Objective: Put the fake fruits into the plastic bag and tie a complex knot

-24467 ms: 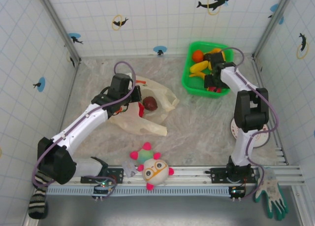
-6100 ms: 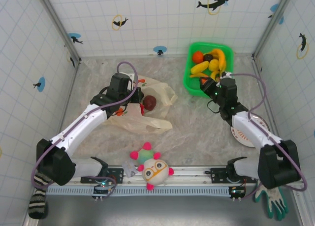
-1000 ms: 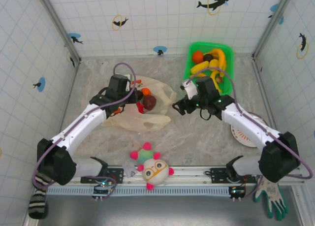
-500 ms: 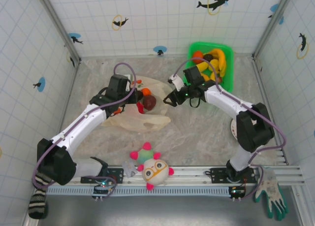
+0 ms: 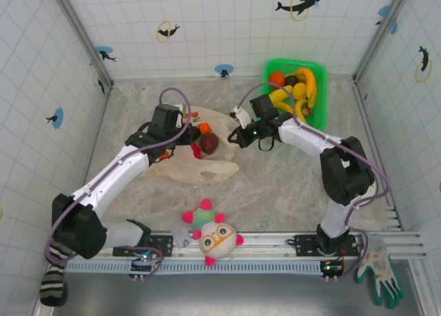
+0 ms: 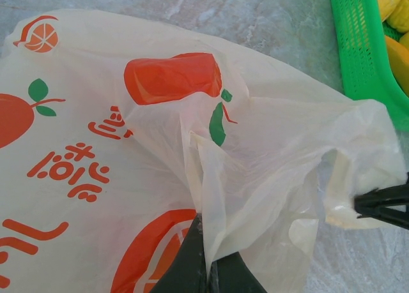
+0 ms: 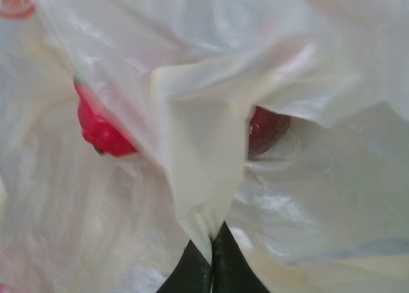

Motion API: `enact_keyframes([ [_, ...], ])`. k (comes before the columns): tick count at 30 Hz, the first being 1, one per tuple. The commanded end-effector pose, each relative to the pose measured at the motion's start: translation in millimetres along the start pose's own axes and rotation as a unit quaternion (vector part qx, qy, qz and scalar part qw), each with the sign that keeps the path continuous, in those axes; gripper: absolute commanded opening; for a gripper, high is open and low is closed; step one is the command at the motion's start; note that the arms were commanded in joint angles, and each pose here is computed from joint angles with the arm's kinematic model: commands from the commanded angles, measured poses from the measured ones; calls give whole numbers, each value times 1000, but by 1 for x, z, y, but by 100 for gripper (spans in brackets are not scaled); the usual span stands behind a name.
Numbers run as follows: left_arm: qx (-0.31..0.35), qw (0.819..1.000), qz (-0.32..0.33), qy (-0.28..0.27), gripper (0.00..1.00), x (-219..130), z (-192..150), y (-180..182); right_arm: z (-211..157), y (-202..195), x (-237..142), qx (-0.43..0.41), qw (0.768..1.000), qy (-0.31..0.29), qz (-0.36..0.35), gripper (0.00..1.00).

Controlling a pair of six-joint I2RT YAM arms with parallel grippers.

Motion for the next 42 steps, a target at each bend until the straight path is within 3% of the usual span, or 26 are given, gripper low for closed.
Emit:
enact_keyframes([
  [1,3,1000,-4,-17,0,-7,12,0,36,40,-37,-24,996,-75,52,0],
  [6,-3,999,-17,-40,3,-19,27,4,63,80,-73,-24,985,-129,108,0],
  [13,20,992,-70,-103,34,-50,67,-11,98,118,-113,-13,967,-197,159,0],
  [19,36,985,-80,-149,51,-85,99,-7,120,133,-137,-11,956,-240,168,0],
  [24,76,978,-73,-182,62,-122,99,-8,128,128,-141,-6,956,-255,148,0],
  [28,109,961,-144,-210,63,-149,74,-33,127,120,-136,2,957,-254,137,0],
  [32,153,947,-195,-206,62,-155,34,-62,126,112,-133,9,959,-254,125,0],
  [37,224,943,-209,-130,59,-134,-22,-106,124,101,-129,20,961,-252,114,0],
  [42,304,927,-210,-66,58,-119,-62,-146,122,91,-124,35,962,-249,107,0],
])
Point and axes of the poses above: each hand's point on the last joint's axis, 136 mm out from that joint toward the fingers, its own x axis out along the fingers, its own y axis along the line the jaws close on, z = x × y, the point moved 1 cm from there along -x, back along the fingers, and after that the axes turned 14 degrees about x, right-handed, at the moved point
